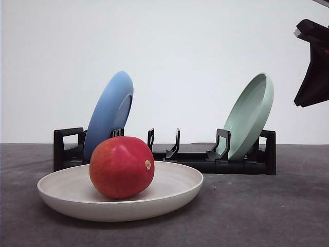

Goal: Place pomegranate in white plate

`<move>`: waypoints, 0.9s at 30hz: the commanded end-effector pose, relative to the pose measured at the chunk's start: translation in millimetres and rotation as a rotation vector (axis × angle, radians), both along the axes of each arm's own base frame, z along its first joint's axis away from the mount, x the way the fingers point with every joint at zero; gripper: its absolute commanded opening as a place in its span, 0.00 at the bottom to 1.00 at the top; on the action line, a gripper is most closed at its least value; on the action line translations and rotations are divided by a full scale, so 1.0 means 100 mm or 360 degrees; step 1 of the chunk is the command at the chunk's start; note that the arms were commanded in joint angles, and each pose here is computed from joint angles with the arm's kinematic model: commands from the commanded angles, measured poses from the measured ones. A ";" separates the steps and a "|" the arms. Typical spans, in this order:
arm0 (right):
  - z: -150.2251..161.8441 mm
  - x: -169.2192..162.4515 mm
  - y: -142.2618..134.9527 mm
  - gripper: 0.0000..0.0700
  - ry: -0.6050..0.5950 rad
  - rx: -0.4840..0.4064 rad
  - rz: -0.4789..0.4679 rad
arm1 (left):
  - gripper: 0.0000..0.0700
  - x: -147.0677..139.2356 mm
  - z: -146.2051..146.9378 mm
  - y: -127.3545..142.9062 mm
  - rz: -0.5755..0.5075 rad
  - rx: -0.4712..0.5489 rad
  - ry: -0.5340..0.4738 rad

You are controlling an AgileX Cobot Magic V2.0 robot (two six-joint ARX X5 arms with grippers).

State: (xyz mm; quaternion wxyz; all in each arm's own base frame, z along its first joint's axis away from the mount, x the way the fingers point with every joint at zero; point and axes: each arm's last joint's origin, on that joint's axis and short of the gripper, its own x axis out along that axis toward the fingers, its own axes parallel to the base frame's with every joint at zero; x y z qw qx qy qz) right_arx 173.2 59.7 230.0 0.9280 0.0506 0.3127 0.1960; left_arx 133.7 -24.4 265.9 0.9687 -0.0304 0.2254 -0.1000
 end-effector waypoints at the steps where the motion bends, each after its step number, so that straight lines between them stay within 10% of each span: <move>1: 0.01 0.01 0.01 0.06 -0.0021 -0.0005 0.0011 | 0.04 -0.03 -0.13 0.05 0.0044 0.0014 -0.0087; 12: 0.01 0.01 0.01 0.06 -0.0021 -0.0005 0.0011 | 0.04 -0.34 -0.85 0.30 0.0366 0.0004 -0.0389; 27: 0.01 0.01 0.01 0.06 -0.0022 -0.0005 0.0011 | 0.04 -0.38 -1.16 0.25 0.0283 0.0039 -0.0438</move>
